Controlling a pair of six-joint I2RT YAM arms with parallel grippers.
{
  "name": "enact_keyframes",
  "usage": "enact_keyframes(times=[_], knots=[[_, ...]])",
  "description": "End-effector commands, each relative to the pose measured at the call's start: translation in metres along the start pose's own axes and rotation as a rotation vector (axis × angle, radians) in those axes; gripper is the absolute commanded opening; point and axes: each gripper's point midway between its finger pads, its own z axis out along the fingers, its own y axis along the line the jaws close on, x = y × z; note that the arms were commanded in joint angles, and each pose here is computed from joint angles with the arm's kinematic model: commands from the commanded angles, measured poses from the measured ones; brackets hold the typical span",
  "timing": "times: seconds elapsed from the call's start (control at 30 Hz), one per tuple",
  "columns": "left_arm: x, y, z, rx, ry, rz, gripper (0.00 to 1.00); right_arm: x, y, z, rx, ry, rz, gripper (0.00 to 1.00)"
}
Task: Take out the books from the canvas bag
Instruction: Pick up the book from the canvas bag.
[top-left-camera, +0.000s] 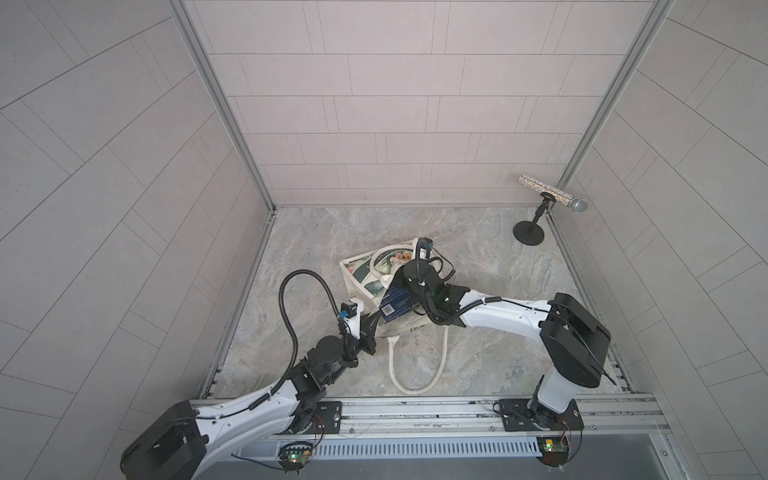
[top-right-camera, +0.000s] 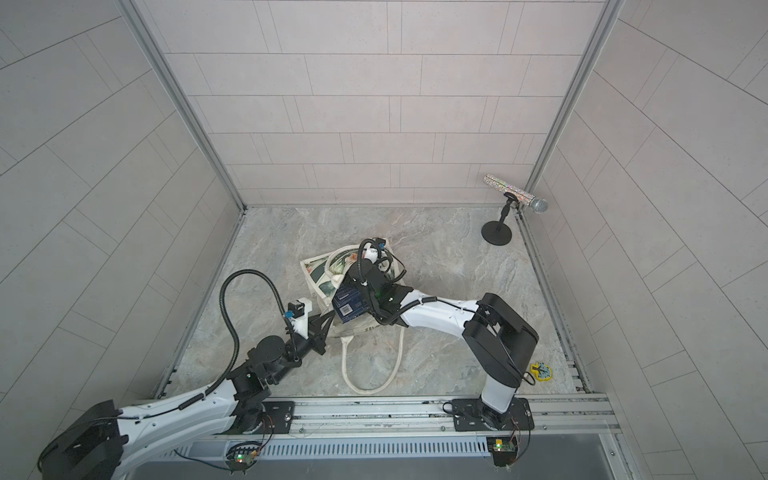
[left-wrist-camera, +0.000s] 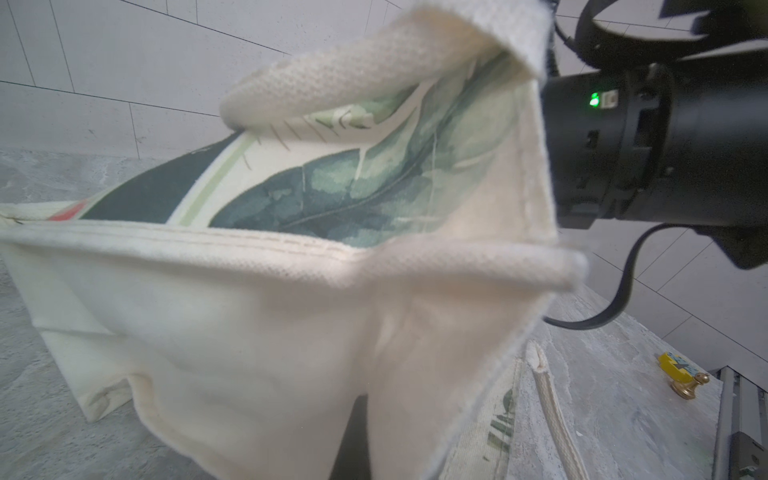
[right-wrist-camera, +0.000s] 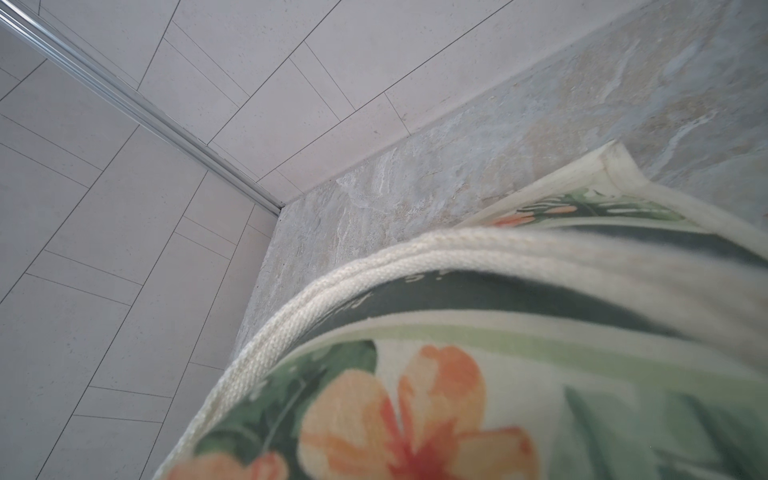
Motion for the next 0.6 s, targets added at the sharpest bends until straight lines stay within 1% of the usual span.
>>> enact_keyframes(times=[0.0,0.13,0.2,0.3,0.4,0.47,0.5,0.57], knots=[[-0.015,-0.033,-0.003,0.162,-0.046,0.012,0.0,0.007,-0.013,0.016,0.03,0.01,0.028,0.54],[-0.017,-0.031,-0.004,0.151,-0.054,0.006,0.0,0.008,-0.004,0.027,-0.023,0.006,0.045,0.51],[-0.017,-0.03,-0.003,0.144,-0.05,0.008,0.0,0.009,0.005,0.034,-0.064,0.03,0.005,0.5],[-0.017,-0.029,-0.003,0.14,-0.052,0.005,0.0,0.011,0.004,0.042,-0.071,0.055,-0.035,0.43],[-0.017,-0.025,-0.003,0.115,-0.051,-0.008,0.0,0.01,-0.001,0.039,-0.068,0.058,-0.057,0.33],[-0.017,-0.022,-0.001,0.094,-0.043,-0.017,0.0,0.008,0.002,0.033,-0.075,0.071,-0.095,0.2],[-0.016,-0.021,-0.001,0.088,-0.038,-0.018,0.0,0.008,0.006,0.028,-0.075,0.093,-0.132,0.14],[-0.016,-0.018,-0.001,0.073,-0.039,-0.027,0.0,0.007,0.012,0.017,-0.05,0.139,-0.224,0.05]])
